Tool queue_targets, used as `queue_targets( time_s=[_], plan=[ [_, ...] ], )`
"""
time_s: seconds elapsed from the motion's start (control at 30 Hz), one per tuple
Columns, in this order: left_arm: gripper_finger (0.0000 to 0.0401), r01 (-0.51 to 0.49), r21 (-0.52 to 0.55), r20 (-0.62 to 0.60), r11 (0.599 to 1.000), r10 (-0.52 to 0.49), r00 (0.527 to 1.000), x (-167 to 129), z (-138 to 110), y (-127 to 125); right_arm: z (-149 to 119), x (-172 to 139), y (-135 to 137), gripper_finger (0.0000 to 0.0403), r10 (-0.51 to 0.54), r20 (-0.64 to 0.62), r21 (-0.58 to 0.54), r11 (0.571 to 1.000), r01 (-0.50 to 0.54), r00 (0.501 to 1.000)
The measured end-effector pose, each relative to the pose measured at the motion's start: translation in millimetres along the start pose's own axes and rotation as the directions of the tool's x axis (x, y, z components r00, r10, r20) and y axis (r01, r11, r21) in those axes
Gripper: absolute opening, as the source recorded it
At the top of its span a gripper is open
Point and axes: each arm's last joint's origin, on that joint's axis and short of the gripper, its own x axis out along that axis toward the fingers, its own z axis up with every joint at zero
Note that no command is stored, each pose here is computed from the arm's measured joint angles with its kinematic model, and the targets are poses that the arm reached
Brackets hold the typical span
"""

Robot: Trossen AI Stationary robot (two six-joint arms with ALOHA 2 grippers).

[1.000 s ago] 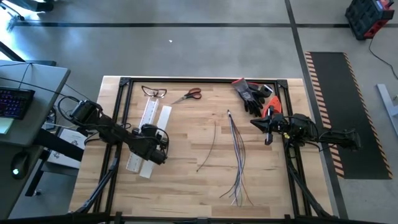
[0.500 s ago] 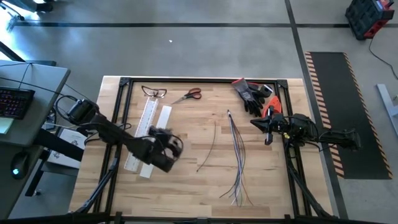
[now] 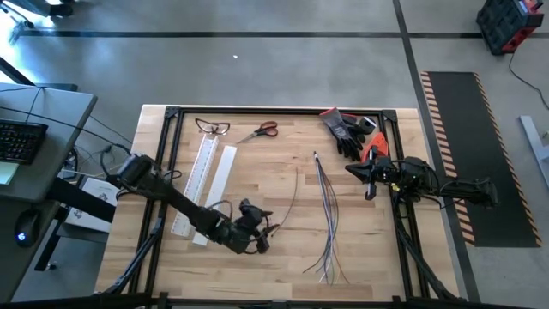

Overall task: Ziptie cables
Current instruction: Wrap the black zip tie around the cable

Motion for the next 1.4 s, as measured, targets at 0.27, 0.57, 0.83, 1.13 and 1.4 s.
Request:
queue_targets(
  time_s=[0.27,0.57,0.83,1.13,1.4],
  plan=[
    [0.0202,0.013,-0.019,0.105,1.0,-0.011,0.994,-0.9,-15.5,-13.4,-0.1,0.0,0.0,0.0,0.0,0.0,0.0,1.0,0.0,1.0],
    [0.0202,0.132,-0.02,0.154,0.991,-0.127,0.98,-29.3,-21.0,-36.4,-0.1,0.0,0.0,0.0,0.0,0.0,0.0,1.0,0.0,1.0],
    [0.0202,0.068,-0.037,0.222,0.997,-0.058,0.973,-52.0,-29.5,-44.8,-0.1,0.0,0.0,0.0,0.0,0.0,0.0,1.0,0.0,1.0],
    [0.0202,0.17,0.049,0.101,0.984,-0.174,0.98,-6.5,-15.7,-17.8,0.0,0.0,0.0,0.0,0.0,0.0,0.0,1.0,0.0,1.0],
    [0.0202,0.141,0.114,0.128,0.983,-0.156,0.979,31.5,-9.4,58.6,3.1,-0.1,-2.1,0.0,-0.077,0.037,0.369,0.928,0.058,0.996]
  ],
)
